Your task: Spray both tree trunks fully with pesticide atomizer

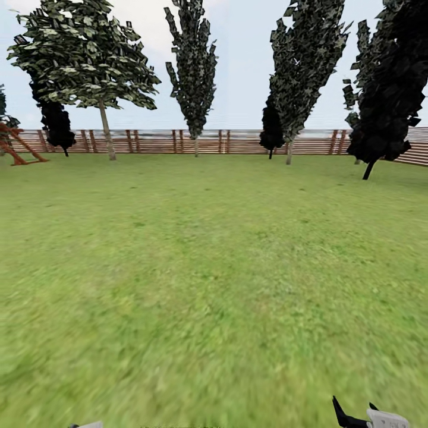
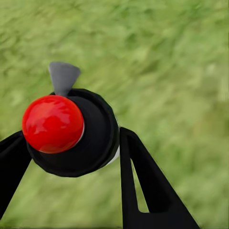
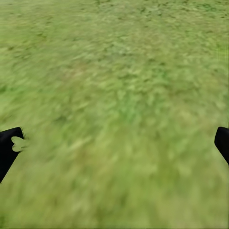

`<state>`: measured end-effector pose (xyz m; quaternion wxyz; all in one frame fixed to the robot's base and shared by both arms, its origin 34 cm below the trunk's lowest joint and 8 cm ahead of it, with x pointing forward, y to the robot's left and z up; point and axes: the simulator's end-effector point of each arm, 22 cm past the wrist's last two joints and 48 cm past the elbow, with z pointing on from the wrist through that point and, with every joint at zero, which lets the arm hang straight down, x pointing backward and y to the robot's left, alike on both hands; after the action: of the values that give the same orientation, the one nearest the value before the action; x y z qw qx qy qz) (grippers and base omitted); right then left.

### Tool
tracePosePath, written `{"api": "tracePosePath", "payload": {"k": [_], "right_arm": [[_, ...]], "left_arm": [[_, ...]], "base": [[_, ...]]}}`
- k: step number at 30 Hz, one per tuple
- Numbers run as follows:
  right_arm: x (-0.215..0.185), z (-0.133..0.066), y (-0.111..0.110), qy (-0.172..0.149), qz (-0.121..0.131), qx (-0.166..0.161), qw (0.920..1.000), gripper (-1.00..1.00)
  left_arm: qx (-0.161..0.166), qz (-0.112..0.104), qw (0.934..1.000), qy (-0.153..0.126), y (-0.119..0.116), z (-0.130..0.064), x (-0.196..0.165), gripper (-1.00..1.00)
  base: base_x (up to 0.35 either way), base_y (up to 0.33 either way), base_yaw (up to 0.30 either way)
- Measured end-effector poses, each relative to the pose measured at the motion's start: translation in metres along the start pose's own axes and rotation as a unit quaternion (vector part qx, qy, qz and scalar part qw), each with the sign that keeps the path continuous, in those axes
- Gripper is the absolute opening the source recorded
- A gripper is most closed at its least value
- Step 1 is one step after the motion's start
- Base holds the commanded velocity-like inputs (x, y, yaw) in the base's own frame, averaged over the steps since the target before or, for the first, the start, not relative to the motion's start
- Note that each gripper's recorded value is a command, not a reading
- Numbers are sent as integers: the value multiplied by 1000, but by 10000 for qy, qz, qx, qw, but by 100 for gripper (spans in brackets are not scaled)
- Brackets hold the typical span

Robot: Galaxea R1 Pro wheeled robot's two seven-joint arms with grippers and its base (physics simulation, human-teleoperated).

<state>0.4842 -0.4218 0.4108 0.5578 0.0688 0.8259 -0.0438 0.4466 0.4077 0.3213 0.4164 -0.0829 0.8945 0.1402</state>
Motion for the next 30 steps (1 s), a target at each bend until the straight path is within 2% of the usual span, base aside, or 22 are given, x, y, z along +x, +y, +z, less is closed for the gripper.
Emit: {"api": "tracePosePath", "payload": {"k": [20, 30], "right_arm": [[10, -1, -2, 125, -27, 14, 9999, 100], [16, -1, -2, 191, -39, 15, 9998, 100]], "left_arm": [[-10, 38, 9999, 120, 1, 0, 11, -100], [-28, 53, 9998, 191, 2, 0, 17, -100]], "base": [[2, 0, 170], [268, 96, 170]]}}
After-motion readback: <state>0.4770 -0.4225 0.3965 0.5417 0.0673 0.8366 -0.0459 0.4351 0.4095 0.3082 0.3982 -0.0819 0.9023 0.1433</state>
